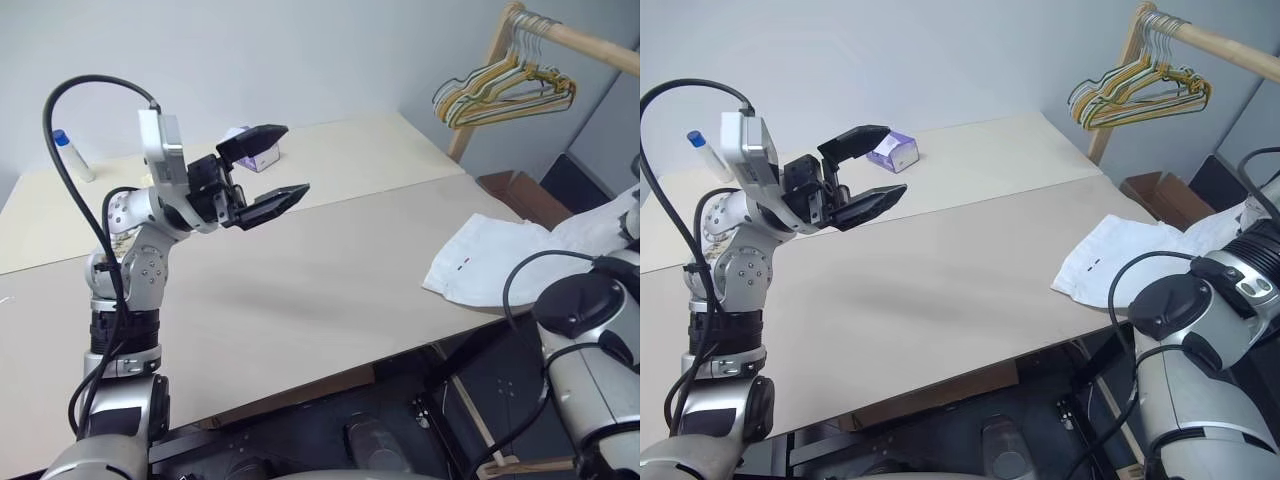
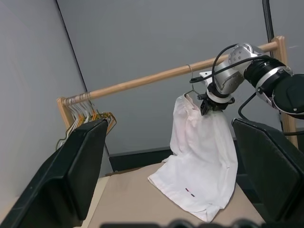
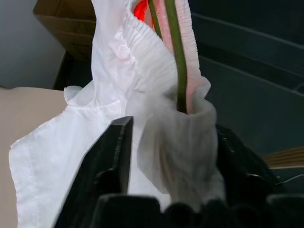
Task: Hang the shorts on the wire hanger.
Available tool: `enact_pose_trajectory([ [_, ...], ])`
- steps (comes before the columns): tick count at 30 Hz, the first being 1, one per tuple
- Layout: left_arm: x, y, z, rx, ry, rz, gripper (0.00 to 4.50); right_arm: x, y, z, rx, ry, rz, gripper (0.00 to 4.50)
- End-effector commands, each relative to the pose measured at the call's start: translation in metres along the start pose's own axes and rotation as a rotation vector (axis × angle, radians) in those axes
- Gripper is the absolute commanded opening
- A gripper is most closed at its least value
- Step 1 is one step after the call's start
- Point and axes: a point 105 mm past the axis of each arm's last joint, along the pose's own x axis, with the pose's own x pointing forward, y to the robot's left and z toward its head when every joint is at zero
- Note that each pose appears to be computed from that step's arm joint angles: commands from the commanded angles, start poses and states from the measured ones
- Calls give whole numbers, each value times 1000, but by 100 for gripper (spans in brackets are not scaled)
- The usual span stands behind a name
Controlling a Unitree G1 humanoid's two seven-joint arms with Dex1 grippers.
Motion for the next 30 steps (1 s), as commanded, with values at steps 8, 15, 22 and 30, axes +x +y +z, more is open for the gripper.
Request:
enact_pose_trajectory([
  [8, 0, -3, 8, 25, -15, -10, 450, -46, -5, 52, -94, -395, -164, 448],
  [15, -2, -5, 8, 12, -18, -16, 450, -108, 20, 78, -357, -899, -312, 448],
  [22, -27, 7, -1, 14, 82, 94, 450, -151, 104, 53, -754, -1304, -42, 448],
  [30, -77, 16, -20, 32, 288, 354, 450, -154, 171, -77, -1167, -1109, 858, 448],
])
